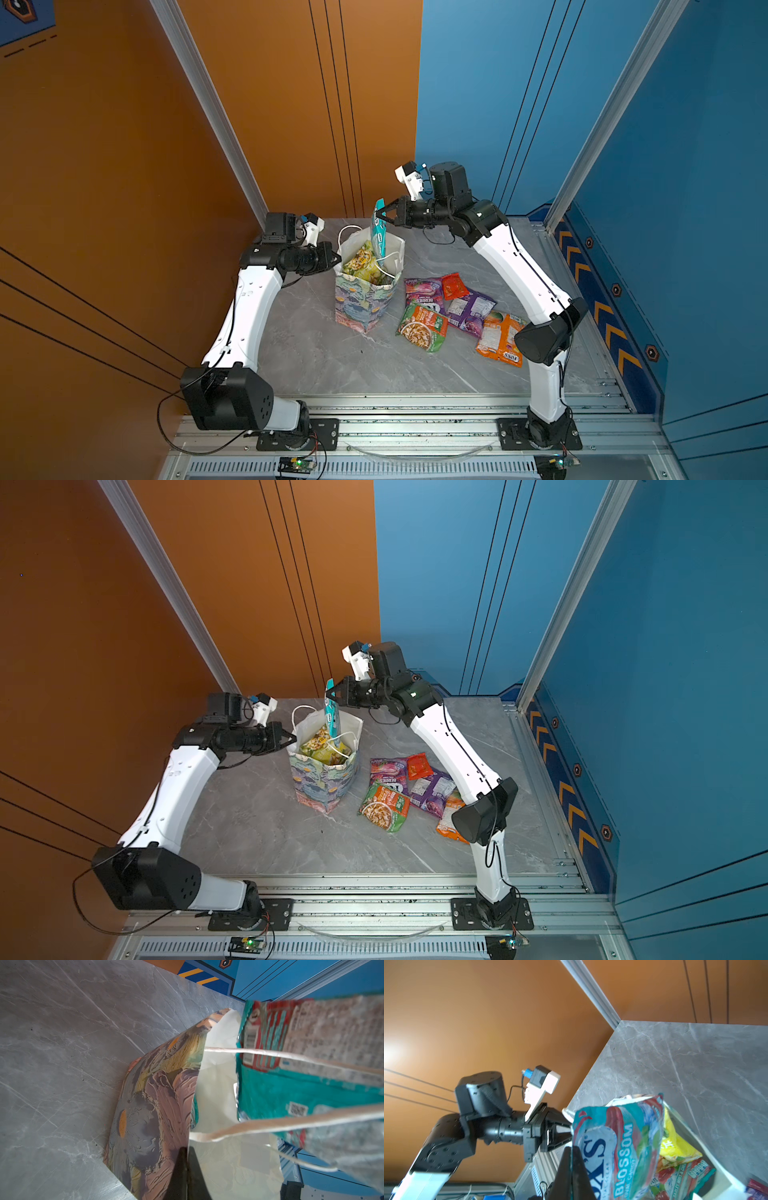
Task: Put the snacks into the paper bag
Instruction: 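Lower the teal packet into the bag opening and open the right gripper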
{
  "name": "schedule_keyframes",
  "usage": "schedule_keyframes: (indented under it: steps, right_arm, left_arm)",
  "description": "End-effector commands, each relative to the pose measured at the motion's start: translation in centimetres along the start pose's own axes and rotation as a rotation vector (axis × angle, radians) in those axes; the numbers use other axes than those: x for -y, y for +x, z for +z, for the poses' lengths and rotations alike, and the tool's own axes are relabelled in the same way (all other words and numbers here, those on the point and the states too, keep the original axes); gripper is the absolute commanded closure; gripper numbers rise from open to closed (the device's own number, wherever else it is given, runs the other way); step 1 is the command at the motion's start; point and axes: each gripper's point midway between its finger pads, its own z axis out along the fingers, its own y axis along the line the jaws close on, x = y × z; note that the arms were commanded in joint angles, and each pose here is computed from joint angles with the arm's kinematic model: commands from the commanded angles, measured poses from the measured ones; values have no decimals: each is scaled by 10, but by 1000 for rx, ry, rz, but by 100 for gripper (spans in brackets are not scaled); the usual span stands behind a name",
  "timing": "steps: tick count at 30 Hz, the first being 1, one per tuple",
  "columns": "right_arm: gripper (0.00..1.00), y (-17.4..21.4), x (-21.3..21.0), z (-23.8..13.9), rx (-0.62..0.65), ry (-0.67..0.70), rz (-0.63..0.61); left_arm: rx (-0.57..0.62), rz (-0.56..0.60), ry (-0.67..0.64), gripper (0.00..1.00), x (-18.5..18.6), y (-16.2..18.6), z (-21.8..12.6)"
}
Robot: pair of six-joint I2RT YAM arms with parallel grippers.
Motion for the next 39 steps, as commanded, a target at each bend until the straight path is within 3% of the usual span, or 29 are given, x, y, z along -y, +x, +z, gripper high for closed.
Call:
schedule_keyframes:
  steps: [1,12,20,33,39]
  right_arm:
    - [100,10,-35,-21,-34,-72,-81]
    - [100,51,-32,-20,-186,-66,-131]
    - [100,77,-36,-9,-289,-139,-137]
    - [100,103,-8,22,-411,-133,-63]
    - [100,120,-16,43,-461,-178,-42]
  left_arm:
    - [40,10,23,100,9,-7,-12]
    - [36,3,22,100,7,-9,-10]
    - [32,7,31,100,8,-9,-8]
    - [31,15,47,100,11,-9,-9]
    - [34,17,50,100,12,-9,-10]
